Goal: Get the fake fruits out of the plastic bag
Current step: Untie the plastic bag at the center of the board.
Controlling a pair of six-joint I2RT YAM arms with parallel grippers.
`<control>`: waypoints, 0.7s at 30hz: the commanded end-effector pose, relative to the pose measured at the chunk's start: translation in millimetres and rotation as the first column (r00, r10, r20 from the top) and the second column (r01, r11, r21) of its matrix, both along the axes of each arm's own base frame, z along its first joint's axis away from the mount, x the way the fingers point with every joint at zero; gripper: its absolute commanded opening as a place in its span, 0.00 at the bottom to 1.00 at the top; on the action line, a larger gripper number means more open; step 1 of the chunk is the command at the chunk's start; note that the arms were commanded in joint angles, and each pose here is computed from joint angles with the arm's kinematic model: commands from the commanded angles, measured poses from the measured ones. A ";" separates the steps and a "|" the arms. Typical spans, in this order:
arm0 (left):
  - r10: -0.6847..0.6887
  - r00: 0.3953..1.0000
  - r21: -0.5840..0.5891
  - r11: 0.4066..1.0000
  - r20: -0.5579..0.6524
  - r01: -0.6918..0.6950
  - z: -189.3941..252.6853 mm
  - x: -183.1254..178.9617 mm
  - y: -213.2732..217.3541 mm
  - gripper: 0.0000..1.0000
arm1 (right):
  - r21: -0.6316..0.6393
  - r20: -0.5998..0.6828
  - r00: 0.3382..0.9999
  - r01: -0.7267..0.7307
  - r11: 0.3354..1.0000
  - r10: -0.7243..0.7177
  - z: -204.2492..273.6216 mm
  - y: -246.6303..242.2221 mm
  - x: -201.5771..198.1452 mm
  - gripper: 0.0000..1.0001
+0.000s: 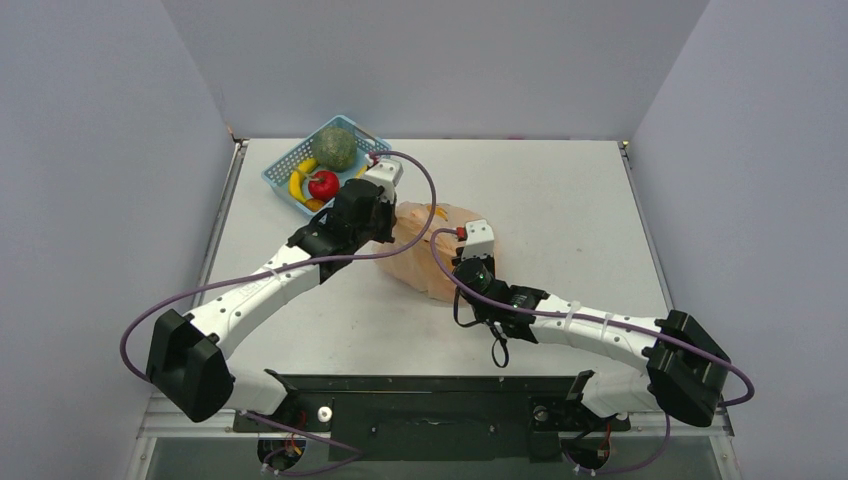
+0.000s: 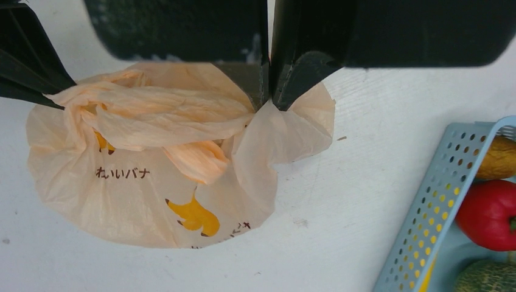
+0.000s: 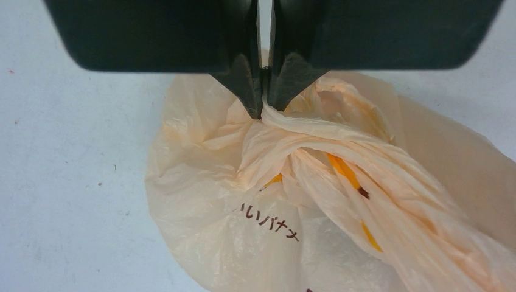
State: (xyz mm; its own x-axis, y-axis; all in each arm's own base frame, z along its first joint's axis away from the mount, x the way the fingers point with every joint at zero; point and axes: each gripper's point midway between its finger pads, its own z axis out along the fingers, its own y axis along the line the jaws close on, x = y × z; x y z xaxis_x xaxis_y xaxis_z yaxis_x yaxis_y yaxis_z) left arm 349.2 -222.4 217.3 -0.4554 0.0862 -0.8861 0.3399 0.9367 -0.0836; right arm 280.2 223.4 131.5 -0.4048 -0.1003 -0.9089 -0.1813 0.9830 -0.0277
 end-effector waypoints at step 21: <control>0.295 0.920 -0.159 0.952 0.260 -0.260 76.8 2.3 59.9 0.00 | 0.315 -0.157 0.987 0.040 0.948 0.010 13.9 -43.1 -11.3 0.00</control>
State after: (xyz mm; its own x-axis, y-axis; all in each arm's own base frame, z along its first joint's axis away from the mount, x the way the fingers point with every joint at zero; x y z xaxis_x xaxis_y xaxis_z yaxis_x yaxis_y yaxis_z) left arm 350.6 -172.6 260.3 -0.2839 -0.0450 -0.9578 0.1253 0.9886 -0.0836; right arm 272.4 181.8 131.7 -0.5305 0.2342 -0.8147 -0.1127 0.9331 0.3416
